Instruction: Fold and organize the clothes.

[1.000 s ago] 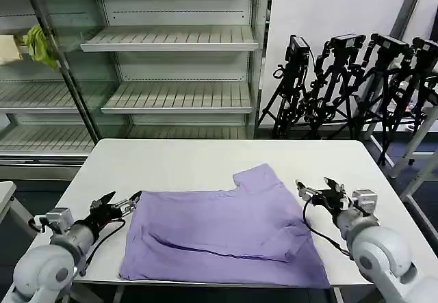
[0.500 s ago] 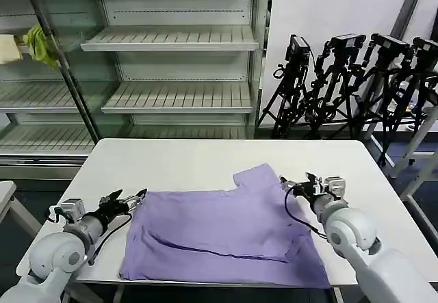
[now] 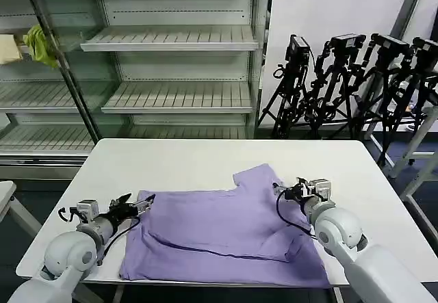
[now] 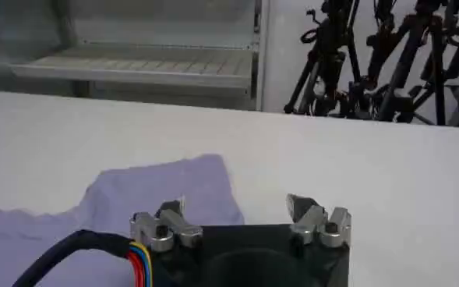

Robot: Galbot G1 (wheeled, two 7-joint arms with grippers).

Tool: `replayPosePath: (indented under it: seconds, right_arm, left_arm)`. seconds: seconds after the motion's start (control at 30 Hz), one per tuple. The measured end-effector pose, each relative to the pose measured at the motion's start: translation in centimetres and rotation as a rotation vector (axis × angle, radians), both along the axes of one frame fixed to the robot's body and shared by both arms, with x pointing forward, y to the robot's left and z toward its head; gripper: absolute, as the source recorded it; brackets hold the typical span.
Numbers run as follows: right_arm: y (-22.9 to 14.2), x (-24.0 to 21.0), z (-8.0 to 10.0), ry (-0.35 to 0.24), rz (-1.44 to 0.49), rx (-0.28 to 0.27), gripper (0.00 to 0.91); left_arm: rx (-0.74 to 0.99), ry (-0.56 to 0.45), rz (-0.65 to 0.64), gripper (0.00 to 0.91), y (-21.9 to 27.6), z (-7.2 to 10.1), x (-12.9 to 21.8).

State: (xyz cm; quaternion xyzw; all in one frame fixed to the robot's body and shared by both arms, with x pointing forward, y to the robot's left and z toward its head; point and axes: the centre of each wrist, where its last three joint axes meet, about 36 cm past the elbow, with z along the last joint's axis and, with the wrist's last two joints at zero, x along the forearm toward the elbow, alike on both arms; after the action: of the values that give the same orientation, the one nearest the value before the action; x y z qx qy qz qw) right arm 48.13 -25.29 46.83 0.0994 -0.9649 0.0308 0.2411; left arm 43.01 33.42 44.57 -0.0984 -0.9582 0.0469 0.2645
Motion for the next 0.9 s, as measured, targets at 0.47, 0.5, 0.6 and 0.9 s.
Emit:
replayPosePath:
  seconds: [0.47, 0.5, 0.6, 0.9]
  right_arm:
    - [0.8, 0.4, -1.6, 0.025, 0.008, -0.017, 0.736]
    - [0.8, 0.4, -1.7, 0.026, 0.008, -0.018, 0.725]
    - [0.8, 0.3, -1.8, 0.027, 0.008, -0.019, 0.605]
    - [0.5, 0.0, -2.1, 0.027, 0.007, -0.024, 0.322]
  left_arm:
    - [0.043, 0.014, -0.021, 0.846, -0.5, -1.1, 0.0]
    - [0.045, 0.014, -0.022, 0.836, -0.5, -1.1, -0.1]
    - [0.051, 0.012, -0.024, 0.756, -0.5, -1.1, -0.1]
    - [0.059, 0.008, -0.038, 0.534, -0.9, -1.1, -0.3]
